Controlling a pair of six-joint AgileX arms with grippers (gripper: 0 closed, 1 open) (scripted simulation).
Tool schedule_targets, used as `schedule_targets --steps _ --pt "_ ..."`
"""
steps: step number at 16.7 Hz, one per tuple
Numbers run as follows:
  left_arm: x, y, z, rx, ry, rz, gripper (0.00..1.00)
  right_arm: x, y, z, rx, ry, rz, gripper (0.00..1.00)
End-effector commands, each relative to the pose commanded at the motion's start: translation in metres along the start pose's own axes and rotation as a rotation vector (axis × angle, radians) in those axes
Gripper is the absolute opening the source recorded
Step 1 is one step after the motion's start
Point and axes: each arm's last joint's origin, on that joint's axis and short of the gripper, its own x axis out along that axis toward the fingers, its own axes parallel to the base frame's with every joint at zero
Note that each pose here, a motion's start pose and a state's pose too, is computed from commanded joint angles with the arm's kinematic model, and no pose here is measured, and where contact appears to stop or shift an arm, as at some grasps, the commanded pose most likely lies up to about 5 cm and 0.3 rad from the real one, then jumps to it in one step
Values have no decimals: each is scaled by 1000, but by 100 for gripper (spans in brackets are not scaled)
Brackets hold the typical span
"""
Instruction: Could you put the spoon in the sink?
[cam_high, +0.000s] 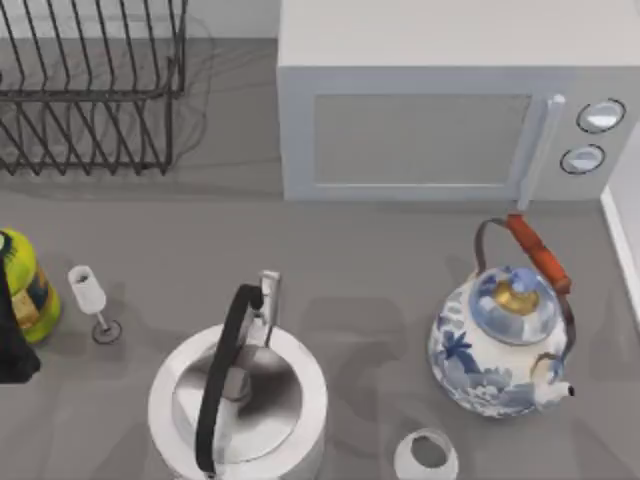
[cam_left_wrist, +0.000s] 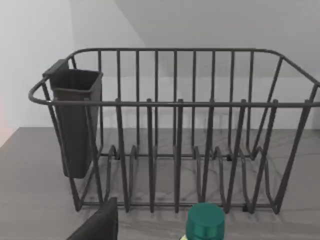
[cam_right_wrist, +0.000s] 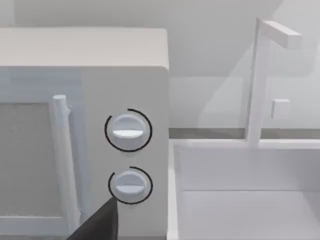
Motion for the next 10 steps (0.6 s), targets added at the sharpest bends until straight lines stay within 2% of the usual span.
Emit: schedule_targets --steps 5,7,10 --pt "0 0 0 0 0 0 100 1 -4 9 -11 66 -34 100" --pt "0 0 0 0 0 0 100 3 -8 20 -21 167 -73 100" --pt "0 0 0 0 0 0 100 14 -19 34 -20 414 -141 100"
